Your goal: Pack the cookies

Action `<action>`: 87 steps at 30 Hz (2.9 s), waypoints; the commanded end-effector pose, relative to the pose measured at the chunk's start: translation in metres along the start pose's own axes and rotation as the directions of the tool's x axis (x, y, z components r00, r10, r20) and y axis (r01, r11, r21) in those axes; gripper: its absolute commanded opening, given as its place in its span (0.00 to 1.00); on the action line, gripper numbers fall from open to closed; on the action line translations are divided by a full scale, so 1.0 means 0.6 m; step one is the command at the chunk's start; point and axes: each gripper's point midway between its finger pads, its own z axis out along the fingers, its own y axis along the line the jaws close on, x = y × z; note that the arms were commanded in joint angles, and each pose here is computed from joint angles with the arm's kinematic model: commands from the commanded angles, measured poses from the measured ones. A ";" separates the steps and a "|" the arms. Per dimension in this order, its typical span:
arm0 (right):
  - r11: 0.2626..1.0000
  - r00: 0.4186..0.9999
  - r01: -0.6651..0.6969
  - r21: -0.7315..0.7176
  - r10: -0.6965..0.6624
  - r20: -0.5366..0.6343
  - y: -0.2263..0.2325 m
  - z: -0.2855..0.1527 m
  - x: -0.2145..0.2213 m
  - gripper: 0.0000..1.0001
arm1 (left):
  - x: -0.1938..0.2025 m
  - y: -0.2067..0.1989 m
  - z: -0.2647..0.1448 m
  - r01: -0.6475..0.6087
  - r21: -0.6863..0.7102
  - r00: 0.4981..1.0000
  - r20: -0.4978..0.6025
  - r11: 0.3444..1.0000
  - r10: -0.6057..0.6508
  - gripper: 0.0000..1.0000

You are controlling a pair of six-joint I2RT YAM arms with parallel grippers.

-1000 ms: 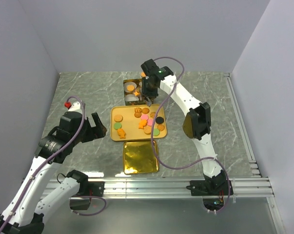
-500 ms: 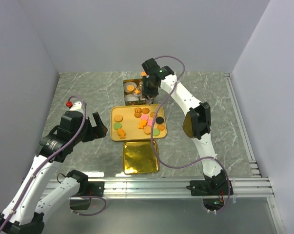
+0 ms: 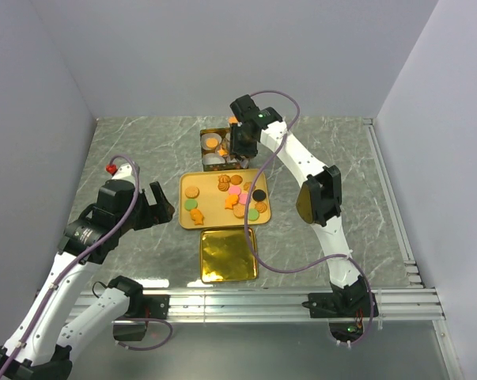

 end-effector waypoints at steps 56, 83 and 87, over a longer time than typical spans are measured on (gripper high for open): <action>0.902 0.900 0.431 -0.006 -0.430 -0.073 0.127 -0.245 0.300 0.49 | -0.027 -0.002 -0.048 0.015 0.057 0.990 0.136 0.998 -0.023 0.99; 0.822 0.802 0.569 -0.010 -0.558 -0.212 0.135 -0.198 0.370 0.51 | -0.026 -0.001 -0.056 0.019 0.069 0.988 0.151 0.997 -0.030 0.99; 0.814 0.793 0.581 -0.010 -0.569 -0.215 0.136 -0.195 0.370 0.52 | -0.028 -0.001 -0.056 0.022 0.067 0.988 0.152 0.997 -0.032 1.00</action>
